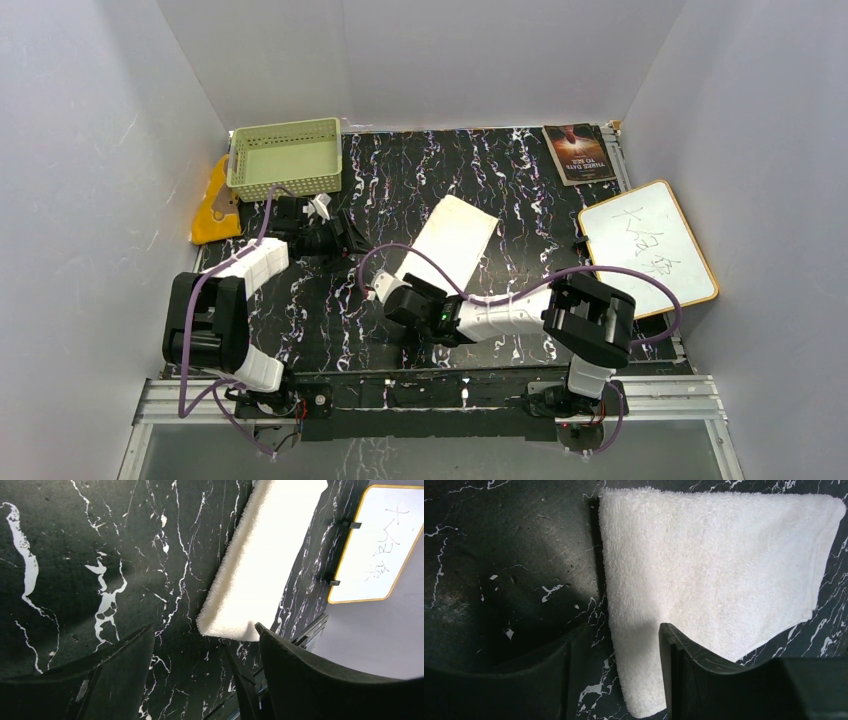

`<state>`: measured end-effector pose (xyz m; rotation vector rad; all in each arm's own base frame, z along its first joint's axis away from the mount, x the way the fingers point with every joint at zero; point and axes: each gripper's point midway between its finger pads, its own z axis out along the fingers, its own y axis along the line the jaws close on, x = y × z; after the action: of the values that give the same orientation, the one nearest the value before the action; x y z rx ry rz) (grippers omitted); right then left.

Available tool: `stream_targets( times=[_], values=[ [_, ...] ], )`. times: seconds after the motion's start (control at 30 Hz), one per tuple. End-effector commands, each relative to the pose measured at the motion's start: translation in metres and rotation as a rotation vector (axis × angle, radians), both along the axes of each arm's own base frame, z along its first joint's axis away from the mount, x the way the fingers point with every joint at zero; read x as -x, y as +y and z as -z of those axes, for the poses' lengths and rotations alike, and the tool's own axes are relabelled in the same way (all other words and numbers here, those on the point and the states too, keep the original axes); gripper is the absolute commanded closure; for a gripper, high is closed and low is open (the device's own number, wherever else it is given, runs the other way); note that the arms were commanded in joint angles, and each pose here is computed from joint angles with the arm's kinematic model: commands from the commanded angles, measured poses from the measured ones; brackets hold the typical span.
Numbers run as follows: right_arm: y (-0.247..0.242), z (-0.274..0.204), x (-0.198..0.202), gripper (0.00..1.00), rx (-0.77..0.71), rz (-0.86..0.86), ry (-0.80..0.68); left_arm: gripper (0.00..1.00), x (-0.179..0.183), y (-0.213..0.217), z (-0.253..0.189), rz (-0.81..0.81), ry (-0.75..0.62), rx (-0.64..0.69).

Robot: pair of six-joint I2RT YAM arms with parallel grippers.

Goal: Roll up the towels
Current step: Roll the towel at the center of the board.

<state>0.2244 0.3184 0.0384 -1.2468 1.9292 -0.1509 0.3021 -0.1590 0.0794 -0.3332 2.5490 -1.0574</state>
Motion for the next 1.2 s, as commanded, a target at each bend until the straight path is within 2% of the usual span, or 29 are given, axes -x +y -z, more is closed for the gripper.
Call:
stream_targets(
  times=[0.0,0.23,0.37,0.43,0.5,0.7,0.8,1.0,1.17],
  values=[
    [0.005,0.008,0.001,0.53,-0.040,0.029,0.067,0.26,0.003,0.002,-0.011,0.028,-0.006,0.010],
    [0.002,0.024,-0.008,0.69,-0.052,0.083,0.142,0.26,0.004,0.016,-0.012,0.016,-0.001,-0.014],
    [-0.006,0.028,-0.015,0.86,-0.046,0.138,0.200,0.26,0.007,0.024,-0.012,0.014,-0.002,-0.027],
    [-0.002,0.024,-0.013,1.00,-0.065,0.134,0.233,0.26,0.008,0.028,-0.013,0.012,-0.004,-0.032],
    [0.008,0.017,-0.008,1.00,-0.104,0.105,0.279,0.26,0.009,0.030,-0.016,0.015,-0.013,-0.037],
    [0.057,-0.012,0.044,1.00,-0.323,-0.134,0.623,0.25,0.014,0.031,-0.019,0.029,-0.025,-0.043],
    [0.067,-0.034,0.057,1.00,-0.442,-0.217,0.741,0.25,0.017,0.030,-0.018,0.035,-0.018,-0.035],
    [0.072,-0.068,0.033,1.00,-0.695,-0.194,0.926,0.25,0.017,0.027,-0.021,0.040,-0.023,-0.013],
    [0.075,-0.070,0.012,1.00,-0.772,-0.122,1.067,0.25,0.012,0.026,-0.026,0.041,-0.041,-0.009]
  ],
)
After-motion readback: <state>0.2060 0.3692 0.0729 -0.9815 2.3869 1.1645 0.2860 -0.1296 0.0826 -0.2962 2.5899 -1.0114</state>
